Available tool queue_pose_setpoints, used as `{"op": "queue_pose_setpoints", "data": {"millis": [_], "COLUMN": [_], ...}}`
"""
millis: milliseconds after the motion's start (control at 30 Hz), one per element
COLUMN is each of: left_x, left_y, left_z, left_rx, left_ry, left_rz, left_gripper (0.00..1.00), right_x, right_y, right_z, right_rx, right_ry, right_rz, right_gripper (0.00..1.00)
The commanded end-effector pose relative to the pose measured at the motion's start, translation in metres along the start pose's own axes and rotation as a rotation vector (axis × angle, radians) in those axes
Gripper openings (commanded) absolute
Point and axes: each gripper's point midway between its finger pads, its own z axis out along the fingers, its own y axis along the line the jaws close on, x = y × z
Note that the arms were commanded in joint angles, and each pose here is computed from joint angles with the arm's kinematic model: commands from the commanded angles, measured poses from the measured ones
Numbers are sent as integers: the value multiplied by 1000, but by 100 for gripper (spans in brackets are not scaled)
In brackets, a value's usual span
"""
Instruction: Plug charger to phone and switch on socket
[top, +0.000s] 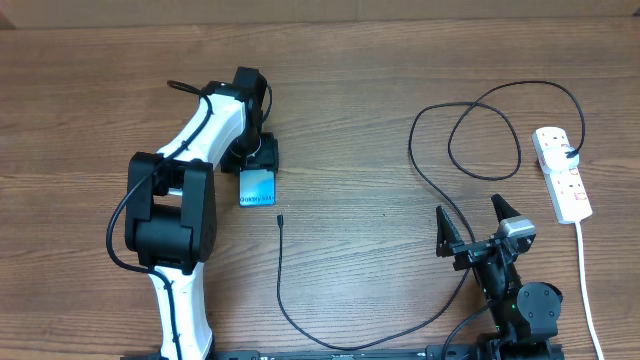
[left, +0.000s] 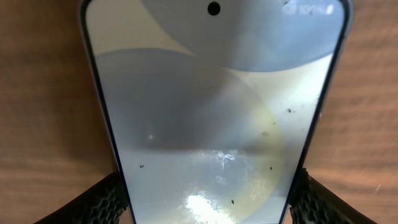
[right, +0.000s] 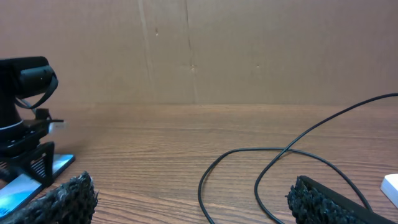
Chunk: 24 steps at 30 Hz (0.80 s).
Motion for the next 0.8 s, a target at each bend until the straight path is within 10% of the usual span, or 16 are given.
{"op": "queue_pose_setpoints", "data": {"millis": [0, 200, 333, 767], "left_x": [35, 42, 38, 21], "left_y": [4, -2, -9, -19], "left_z": [32, 31, 32, 34], "left_rx": [-29, 1, 13, 25], "left_ry": [157, 187, 168, 91], "left_rz": [-4, -4, 0, 21], "left_gripper": [54, 61, 100, 99], "right_x": [4, 4, 4, 4], "right_y": [-1, -1, -1, -1], "right_z": [1, 1, 1, 1], "right_rx": [4, 5, 4, 5], "right_ry": [6, 6, 6, 6], "right_rz": [-4, -4, -4, -4], "right_gripper": [100, 100, 100, 100]}}
